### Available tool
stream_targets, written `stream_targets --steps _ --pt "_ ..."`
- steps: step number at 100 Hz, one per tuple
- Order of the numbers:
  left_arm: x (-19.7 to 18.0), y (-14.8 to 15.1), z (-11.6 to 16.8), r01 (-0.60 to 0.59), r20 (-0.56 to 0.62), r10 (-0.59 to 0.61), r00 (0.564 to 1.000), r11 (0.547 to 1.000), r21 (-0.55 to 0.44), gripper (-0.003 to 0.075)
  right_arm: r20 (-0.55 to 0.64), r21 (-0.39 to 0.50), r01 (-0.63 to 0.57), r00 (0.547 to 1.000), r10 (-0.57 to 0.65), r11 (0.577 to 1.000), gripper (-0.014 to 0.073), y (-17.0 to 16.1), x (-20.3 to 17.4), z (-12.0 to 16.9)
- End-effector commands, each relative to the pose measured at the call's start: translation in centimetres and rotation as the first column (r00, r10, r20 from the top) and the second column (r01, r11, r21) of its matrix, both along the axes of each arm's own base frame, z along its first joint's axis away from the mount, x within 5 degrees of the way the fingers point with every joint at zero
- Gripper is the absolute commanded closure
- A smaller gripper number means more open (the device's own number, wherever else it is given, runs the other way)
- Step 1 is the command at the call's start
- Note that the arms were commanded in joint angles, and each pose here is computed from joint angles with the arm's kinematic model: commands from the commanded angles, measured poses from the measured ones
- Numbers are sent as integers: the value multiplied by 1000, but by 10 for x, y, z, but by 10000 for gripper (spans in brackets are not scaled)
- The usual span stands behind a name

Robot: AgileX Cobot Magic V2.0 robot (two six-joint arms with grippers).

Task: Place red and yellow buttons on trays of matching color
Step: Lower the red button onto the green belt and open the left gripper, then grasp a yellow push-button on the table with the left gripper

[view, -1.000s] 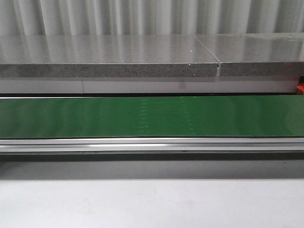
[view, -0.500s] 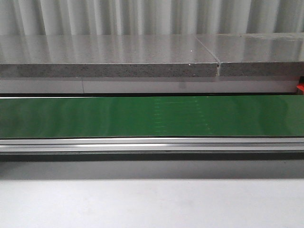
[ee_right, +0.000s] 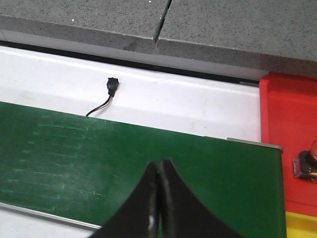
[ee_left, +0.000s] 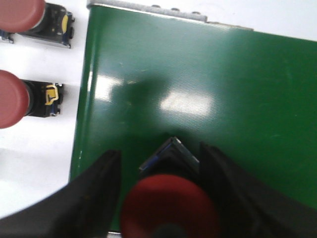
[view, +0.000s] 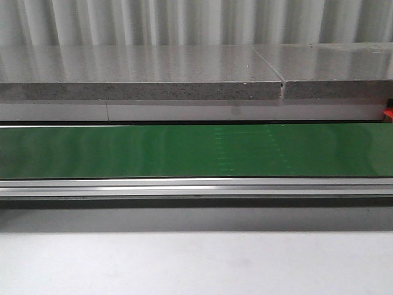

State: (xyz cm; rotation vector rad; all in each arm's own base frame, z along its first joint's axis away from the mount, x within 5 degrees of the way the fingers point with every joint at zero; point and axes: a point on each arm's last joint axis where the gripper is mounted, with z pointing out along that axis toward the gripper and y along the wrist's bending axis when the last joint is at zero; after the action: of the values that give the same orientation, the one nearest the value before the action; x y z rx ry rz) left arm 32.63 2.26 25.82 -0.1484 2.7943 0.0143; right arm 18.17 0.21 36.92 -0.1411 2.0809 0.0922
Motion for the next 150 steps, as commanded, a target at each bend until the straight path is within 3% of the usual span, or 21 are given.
stream_targets --steps 1,10,52,67,91,116,150 --pt "2 -1 20 12 83 -13 997 1000 14 184 93 -1 14 996 -13 1000 687 -1 -1 15" --pt "3 -1 23 11 88 -12 996 1000 10 104 93 -1 14 996 -13 1000 687 -1 -1 15" --pt "14 -7 60 17 222 1 975 997 -79 104 93 -1 14 996 -13 1000 687 -1 -1 15" --pt "13 15 67 -79 252 103 962 991 -104 104 93 -1 14 996 -13 1000 687 -1 -1 15" --pt "-3 67 64 -236 191 253 948 966 -105 104 93 -1 14 996 -13 1000 687 -1 -1 15" --pt "-29 116 38 -405 138 418 898 908 -108 104 93 -1 14 996 -13 1000 687 -1 -1 15" --pt "-45 135 -2 -482 135 491 861 871 -95 104 93 -1 14 996 -13 1000 687 -1 -1 15"
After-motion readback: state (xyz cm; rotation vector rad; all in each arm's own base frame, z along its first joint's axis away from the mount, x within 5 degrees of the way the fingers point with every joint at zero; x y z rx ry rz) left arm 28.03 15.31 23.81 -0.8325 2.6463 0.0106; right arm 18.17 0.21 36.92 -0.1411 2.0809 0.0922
